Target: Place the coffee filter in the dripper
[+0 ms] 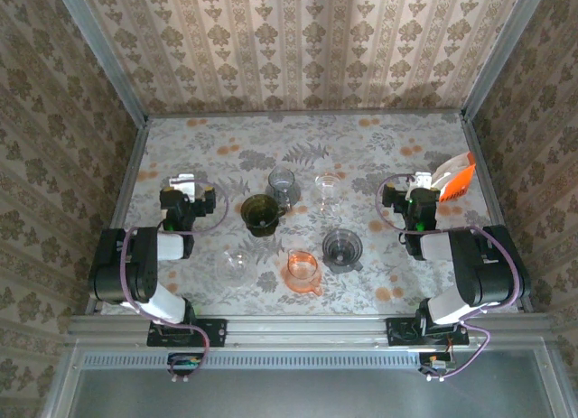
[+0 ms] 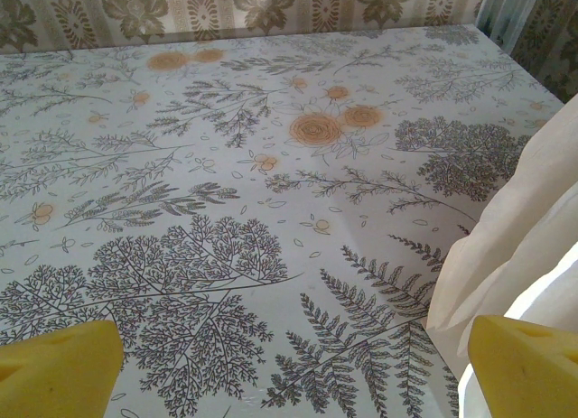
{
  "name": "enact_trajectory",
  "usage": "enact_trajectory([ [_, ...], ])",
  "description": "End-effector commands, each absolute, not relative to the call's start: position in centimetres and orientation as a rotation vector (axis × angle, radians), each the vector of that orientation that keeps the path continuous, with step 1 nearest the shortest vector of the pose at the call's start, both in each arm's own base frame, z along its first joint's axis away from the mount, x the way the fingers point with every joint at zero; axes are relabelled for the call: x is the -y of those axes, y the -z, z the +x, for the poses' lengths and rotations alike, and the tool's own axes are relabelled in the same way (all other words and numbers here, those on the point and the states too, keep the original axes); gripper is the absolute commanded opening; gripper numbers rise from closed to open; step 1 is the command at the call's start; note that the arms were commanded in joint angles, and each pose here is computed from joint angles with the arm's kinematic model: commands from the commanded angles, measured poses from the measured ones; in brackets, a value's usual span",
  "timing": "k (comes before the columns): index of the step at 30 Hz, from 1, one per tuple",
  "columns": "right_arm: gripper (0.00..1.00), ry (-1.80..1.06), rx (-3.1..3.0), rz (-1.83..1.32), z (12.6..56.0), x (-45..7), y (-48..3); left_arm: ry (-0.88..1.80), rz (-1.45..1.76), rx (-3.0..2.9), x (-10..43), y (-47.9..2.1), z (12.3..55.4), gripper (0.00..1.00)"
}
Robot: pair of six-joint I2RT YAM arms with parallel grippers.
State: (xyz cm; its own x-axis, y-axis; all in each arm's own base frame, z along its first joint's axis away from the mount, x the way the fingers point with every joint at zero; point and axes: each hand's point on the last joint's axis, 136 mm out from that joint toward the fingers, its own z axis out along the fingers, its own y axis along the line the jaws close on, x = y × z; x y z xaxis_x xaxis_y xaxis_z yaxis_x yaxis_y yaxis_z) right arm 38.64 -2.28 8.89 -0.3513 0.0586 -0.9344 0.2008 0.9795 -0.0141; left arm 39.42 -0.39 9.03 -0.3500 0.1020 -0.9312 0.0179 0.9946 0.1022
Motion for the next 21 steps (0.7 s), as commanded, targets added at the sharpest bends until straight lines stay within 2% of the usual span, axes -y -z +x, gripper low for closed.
enact_trajectory([
  [1, 1.00, 0.167, -1.888, 0.182, 39.5, 2.3, -10.1, -0.084, 0.103, -1.912, 0.4, -9.6, 40.1, 1.00],
  [17, 1.00, 0.133, -1.893, 0.183, 39.5, 2.4, -10.0, -0.088, 0.094, -1.909, 0.2, -9.7, 40.1, 1.00],
  [21, 1.00, 0.132, -1.927, 0.160, 40.0, 2.1, -11.0, -0.207, 0.055, -1.881, -0.3, -12.3, 39.4, 1.00],
])
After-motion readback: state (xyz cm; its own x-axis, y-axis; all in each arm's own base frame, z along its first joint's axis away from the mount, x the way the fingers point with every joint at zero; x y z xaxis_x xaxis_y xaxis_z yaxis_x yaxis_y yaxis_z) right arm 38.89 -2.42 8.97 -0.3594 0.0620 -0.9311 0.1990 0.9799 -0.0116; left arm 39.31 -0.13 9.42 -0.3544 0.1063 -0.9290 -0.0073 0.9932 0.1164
